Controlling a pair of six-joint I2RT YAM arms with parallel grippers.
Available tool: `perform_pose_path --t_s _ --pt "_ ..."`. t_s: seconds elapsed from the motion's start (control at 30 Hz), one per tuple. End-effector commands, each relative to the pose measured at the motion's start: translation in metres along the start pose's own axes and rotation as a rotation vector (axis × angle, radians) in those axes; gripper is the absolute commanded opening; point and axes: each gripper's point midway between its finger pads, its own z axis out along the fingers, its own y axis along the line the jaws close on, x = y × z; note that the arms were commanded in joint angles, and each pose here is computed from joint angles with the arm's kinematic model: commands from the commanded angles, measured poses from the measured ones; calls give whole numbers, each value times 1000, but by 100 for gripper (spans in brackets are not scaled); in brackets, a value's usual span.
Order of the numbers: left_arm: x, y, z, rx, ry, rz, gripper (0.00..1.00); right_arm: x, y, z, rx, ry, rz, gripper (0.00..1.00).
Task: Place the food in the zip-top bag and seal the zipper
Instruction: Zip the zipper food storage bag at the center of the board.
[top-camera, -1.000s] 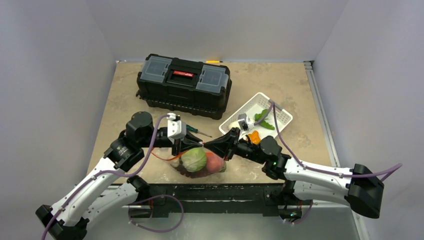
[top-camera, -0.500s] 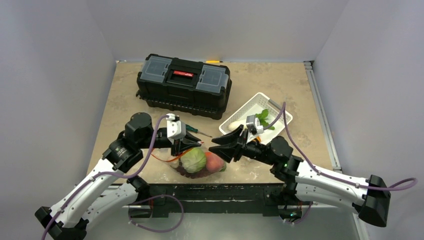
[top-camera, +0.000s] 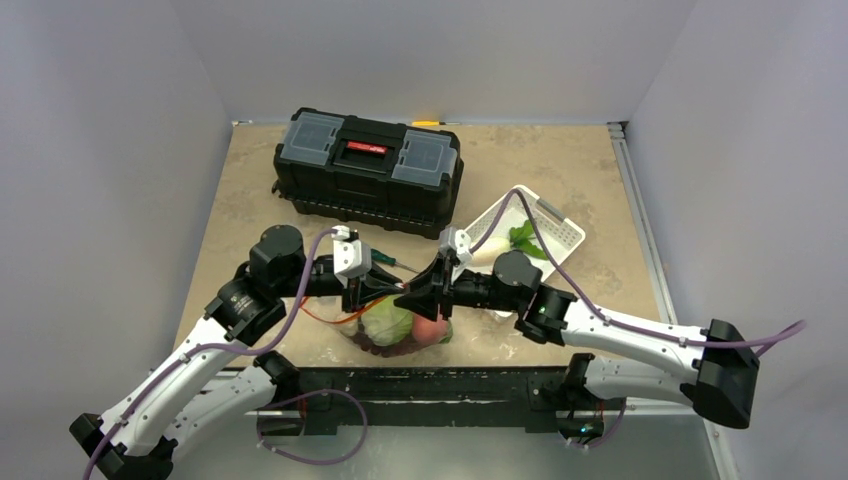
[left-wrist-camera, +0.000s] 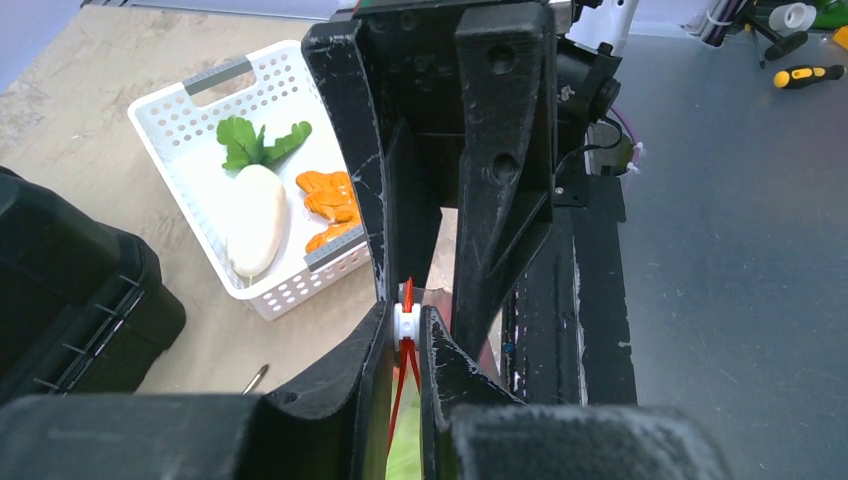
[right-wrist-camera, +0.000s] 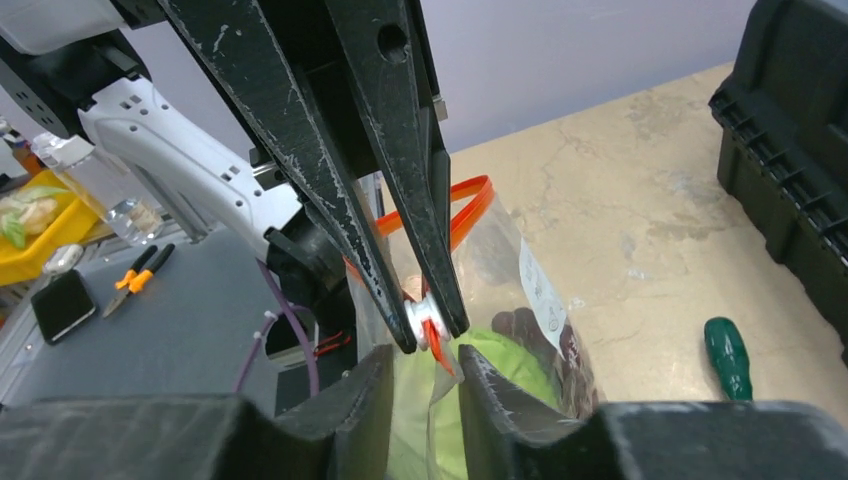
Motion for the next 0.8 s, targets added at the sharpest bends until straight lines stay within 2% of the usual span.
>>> perform_pose_path --t_s 0.0,0.07,0.13,0.17,0.3,0.37,0.43,0.57,0.77 --pt "-21 -2 -1 11 -52 35 0 -28 10 8 -55 -54 -46 18" --pt "-21 -2 -1 11 -51 34 0 -28 8 7 -41 -67 -40 1" --pt "-20 -2 -1 10 -47 37 0 -28 7 4 -31 -78 -39 0" --pt "-19 -1 -2 6 -44 40 4 -29 7 3 -27 -88 -36 0" --pt "-12 4 -4 -27 -12 56 46 -33 5 -7 6 -129 -22 0" --pt "-6 8 -6 -56 6 64 58 -34 2 -11 31 -139 -17 0" --pt "0 10 -7 -64 22 74 64 -37 2 -16 40 -151 -15 0" --pt "4 9 -5 -47 38 75 66 -39 4 -18 33 -154 -17 0" --pt "5 15 -6 -81 49 85 44 -39 8 -19 15 -139 -24 0"
